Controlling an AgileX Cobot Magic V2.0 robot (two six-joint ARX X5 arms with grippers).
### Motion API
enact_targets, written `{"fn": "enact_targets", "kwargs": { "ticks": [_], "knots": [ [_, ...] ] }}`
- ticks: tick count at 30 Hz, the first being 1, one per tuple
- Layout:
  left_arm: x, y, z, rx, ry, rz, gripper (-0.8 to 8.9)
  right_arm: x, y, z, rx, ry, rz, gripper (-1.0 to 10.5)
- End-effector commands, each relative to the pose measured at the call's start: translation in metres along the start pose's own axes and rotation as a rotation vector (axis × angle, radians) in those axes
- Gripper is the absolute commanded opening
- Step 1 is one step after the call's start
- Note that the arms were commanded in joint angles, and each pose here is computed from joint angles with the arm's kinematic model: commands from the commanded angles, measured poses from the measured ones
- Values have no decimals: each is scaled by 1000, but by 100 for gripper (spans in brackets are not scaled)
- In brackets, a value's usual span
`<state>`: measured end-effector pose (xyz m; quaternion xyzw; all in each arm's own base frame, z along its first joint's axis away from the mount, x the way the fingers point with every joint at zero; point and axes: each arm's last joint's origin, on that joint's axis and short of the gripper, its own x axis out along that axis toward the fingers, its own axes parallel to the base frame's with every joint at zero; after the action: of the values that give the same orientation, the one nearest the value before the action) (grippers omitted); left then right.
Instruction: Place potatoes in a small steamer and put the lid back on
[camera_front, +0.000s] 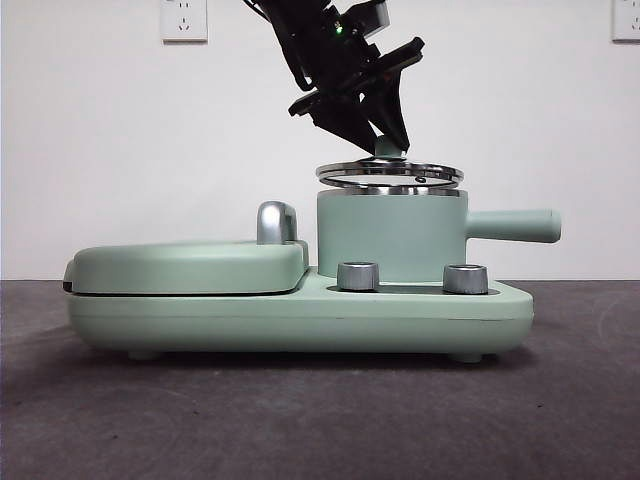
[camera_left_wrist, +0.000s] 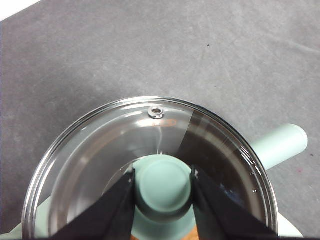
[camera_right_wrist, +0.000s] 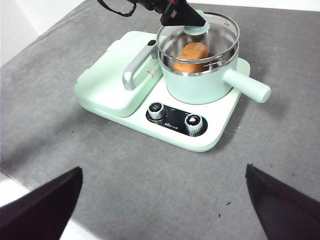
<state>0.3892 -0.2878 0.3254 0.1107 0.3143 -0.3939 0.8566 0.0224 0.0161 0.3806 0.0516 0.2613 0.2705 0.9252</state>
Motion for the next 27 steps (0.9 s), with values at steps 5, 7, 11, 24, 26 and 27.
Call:
{"fn": "enact_targets", "kwargs": {
  "ticks": [5,7,11,24,26,27],
  "knots": [
    [5,-4,4,11,-20,-9,54,-1,1,2,10,-11,6,519],
    [7,-5,4,11,-17,-10,54,-1,1,2,10,-11,5,519],
    [10,-6,2,11,-11,-13,54,-1,1,2,10,-11,5,519],
    [19,-14,-4,38,39,-19,10,-1,1,2,10,-12,2,519],
    [19,-13,-5,36,53,9,10,-1,1,2,10,-12,2,519],
    [18,-13,-6,35,62,9,10,-1,1,2,9,-12,2,519]
  ]
}}
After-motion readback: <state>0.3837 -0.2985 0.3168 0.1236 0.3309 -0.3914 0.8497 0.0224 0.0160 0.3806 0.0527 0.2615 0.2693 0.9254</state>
